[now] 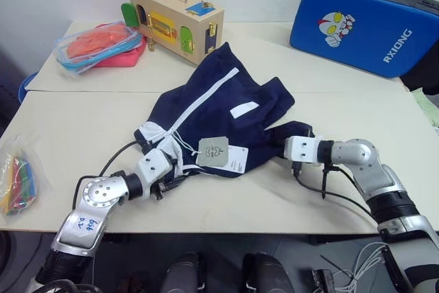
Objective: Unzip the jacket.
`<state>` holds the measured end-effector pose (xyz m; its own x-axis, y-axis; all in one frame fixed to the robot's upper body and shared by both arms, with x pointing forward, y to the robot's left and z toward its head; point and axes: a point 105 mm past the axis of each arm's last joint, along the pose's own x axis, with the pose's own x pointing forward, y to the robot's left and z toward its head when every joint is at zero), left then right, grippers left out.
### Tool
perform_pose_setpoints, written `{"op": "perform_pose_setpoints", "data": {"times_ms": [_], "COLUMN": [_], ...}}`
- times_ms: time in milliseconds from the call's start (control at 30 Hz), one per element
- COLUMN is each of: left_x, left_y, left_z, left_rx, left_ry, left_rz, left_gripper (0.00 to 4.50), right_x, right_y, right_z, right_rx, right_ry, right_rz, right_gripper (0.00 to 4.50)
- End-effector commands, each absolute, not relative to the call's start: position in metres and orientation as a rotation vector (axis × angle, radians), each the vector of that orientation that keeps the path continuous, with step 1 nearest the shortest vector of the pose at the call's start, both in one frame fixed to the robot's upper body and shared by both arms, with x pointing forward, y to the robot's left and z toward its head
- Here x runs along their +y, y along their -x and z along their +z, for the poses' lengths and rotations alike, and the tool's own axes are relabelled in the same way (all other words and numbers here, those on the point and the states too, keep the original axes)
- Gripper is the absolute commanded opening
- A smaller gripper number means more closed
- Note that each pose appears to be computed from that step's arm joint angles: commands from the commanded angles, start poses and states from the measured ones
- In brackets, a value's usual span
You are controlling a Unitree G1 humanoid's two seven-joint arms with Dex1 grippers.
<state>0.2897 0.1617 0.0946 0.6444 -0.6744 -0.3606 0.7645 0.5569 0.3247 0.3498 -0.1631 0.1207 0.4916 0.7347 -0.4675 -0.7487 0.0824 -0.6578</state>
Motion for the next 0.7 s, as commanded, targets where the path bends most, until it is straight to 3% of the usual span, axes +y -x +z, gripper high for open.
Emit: {"op": "perform_pose_setpoints", "data": {"times_ms": [33, 167, 367, 467, 567, 700], "left_x": [0.191, 0.210, 0.241, 0.257, 0.269, 0.258], "left_y": [-0.278, -0.258, -0.233, -0.223, -0.219, -0.221], "left_z": [0.091, 0.094, 0.098, 0.097, 0.096, 0.104], "left_rx": [0.265, 0.306, 0.366, 0.391, 0.388, 0.314], "left_ry": [-0.502, -0.500, -0.518, -0.551, -0.605, -0.586], "left_rz": [-0.841, -0.933, -1.074, -1.131, -1.164, -1.169], "left_gripper": [1.21, 0.05, 0.02, 0.02, 0.02, 0.00], "right_x": [-0.153, -0.142, -0.125, -0.120, -0.115, -0.136], "right_y": [-0.318, -0.264, -0.201, -0.193, -0.201, -0.208], "right_z": [0.122, 0.120, 0.129, 0.123, 0.121, 0.136], "right_rx": [0.102, 0.230, 0.394, 0.443, 0.368, 0.345], "right_ry": [0.866, 0.739, 0.463, 0.418, 0.399, 0.236], "right_rz": [1.306, 1.577, 1.824, 1.822, 1.748, 1.672], "right_gripper": [0.00, 0.00, 0.00, 0.00, 0.00, 0.98]}}
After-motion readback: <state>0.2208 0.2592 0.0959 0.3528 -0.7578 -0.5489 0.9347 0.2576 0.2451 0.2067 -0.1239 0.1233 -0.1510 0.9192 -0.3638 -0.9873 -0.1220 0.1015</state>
